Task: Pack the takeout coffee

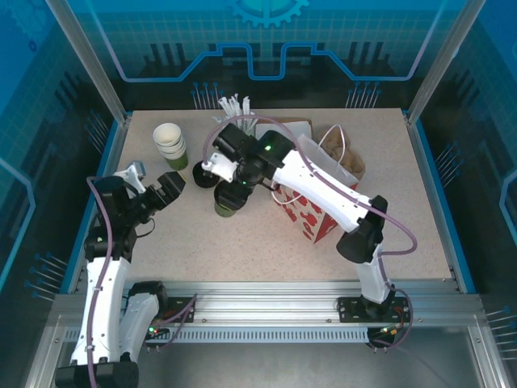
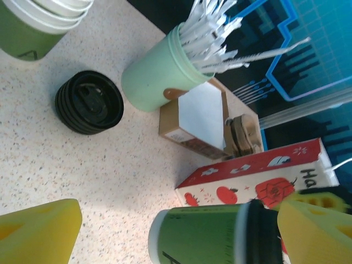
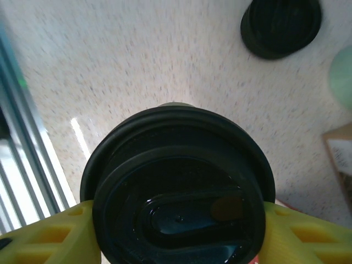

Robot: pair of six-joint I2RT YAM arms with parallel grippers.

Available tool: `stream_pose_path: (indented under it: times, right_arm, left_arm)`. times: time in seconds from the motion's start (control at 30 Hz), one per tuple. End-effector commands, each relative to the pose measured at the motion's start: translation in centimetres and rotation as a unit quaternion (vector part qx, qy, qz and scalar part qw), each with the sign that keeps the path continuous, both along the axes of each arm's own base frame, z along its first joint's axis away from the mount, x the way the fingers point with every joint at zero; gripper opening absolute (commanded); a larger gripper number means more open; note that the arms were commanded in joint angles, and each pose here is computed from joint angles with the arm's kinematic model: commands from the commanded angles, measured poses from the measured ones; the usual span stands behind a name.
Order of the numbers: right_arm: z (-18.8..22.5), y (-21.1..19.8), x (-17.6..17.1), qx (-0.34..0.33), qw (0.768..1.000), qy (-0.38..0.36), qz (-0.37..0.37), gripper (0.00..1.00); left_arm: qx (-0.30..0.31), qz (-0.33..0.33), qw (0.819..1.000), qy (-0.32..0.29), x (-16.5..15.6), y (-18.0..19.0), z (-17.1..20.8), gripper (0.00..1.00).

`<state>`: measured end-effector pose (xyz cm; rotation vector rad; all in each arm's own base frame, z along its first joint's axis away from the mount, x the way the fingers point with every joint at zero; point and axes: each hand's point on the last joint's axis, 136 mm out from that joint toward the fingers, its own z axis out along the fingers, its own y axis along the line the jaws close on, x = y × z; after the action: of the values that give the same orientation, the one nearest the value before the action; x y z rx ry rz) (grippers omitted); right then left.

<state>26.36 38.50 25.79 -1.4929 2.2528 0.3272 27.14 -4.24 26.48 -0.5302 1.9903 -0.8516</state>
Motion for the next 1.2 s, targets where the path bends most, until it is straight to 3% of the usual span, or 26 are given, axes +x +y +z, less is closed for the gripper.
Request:
stream_pose_path:
  times: [0.0, 0.27, 0.53, 0.63, 0.8, 1.17]
  right_arm:
    - [5.8, -0.6, -1.4, 0.066, 0.997, -0.021, 0.019, 0.55]
    - [13.4, -5.3, -0.3, 0.135, 0.987, -0.077, -0.031, 0.53]
    - [17.2, -14.3, 0.1, 0.141, 0.974, -0.119, -0.128, 0.51]
    - [17.8, -18.0, 0.0, 0.139, 0.966, -0.131, -0.175, 0.50]
    - [16.9, -23.0, -0.5, 0.103, 0.954, -0.139, -0.244, 0.49]
    - [13.2, -26.3, -1.2, 0.030, 0.952, -0.105, -0.286, 0.49]
  left_arm:
    - [0.004, 0.020, 0.998, -0.052, 0.6, 0.5, 4.0, 0.92]
    - [0.043, -0.014, 0.994, -0.097, 1.7, -2.4, 7.5, 0.91]
    - [0.086, -0.127, 0.980, -0.130, 3.8, -9.7, 9.2, 0.89]
    - [0.122, -0.187, 0.965, -0.140, 4.7, -13.3, 9.1, 0.88]
    - [0.204, -0.302, 0.922, -0.129, 5.8, -20.0, 7.5, 0.87]
    - [0.287, -0.405, 0.862, -0.100, 10.0, -27.3, 4.3, 0.82]
